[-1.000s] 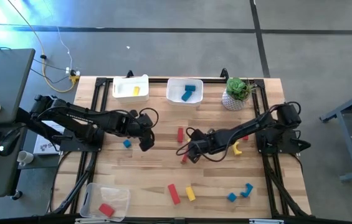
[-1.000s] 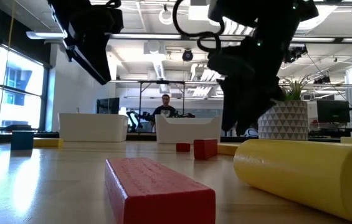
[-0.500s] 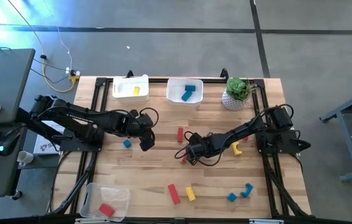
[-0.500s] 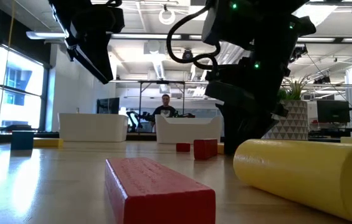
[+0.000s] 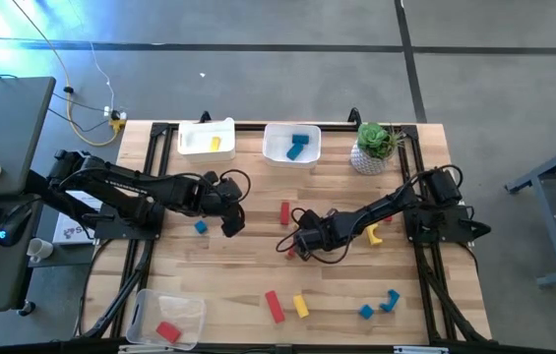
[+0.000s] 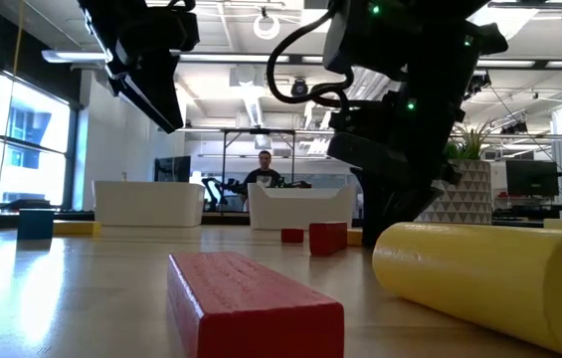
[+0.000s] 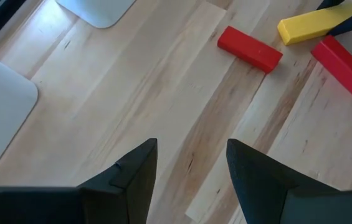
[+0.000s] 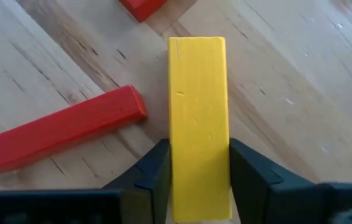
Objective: Sort & place blocks by color
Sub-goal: Put the yellow block into the left white bin
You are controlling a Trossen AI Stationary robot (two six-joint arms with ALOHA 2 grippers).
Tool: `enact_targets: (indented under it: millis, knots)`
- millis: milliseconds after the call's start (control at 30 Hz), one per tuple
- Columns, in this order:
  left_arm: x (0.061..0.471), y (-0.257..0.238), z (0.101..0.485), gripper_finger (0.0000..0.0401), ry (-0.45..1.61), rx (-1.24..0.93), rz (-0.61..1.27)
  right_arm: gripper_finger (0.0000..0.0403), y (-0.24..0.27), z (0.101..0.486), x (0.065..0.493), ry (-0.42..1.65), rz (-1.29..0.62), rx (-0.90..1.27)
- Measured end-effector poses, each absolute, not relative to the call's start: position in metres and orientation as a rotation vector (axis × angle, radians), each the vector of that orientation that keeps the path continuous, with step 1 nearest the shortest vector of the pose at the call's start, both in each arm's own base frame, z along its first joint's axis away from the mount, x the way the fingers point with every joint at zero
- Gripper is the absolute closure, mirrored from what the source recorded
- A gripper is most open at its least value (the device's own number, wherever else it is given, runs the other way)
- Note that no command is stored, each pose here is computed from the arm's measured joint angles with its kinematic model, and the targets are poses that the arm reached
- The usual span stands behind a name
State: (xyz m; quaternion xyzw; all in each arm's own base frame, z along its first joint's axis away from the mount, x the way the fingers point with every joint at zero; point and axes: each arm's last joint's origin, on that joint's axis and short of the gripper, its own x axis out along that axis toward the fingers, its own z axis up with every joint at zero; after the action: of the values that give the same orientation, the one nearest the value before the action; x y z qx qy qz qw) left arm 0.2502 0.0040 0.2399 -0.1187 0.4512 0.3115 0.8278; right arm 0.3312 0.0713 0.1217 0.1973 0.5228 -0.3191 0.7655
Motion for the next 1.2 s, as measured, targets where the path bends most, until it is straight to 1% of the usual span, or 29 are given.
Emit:
enact_targets:
  millis: [67, 367, 600, 900, 1200]
  knots:
    - [0.250, 0.004, 0.240, 0.0221, 0.959, -0.250, 0.660, 0.0297, 0.071, 0.122, 0.331, 1.138, -0.693, 0.426]
    - [0.250, 0.004, 0.240, 0.0221, 0.957, -0.256, 0.661, 0.0298, 0.070, 0.127, 0.330, 1.143, -0.666, 0.421]
    - [0.253, 0.007, 0.241, 0.0221, 0.905, -0.336, 0.687, 0.0300, 0.068, 0.135, 0.325, 1.150, -0.654, 0.397]
    - [0.259, 0.026, 0.245, 0.0221, 0.824, -0.420, 0.713, 0.0301, 0.068, 0.142, 0.322, 1.163, -0.636, 0.367]
    - [0.261, 0.050, 0.247, 0.0221, 0.783, -0.645, 0.689, 0.0301, 0.061, 0.165, 0.322, 1.093, -0.574, 0.235]
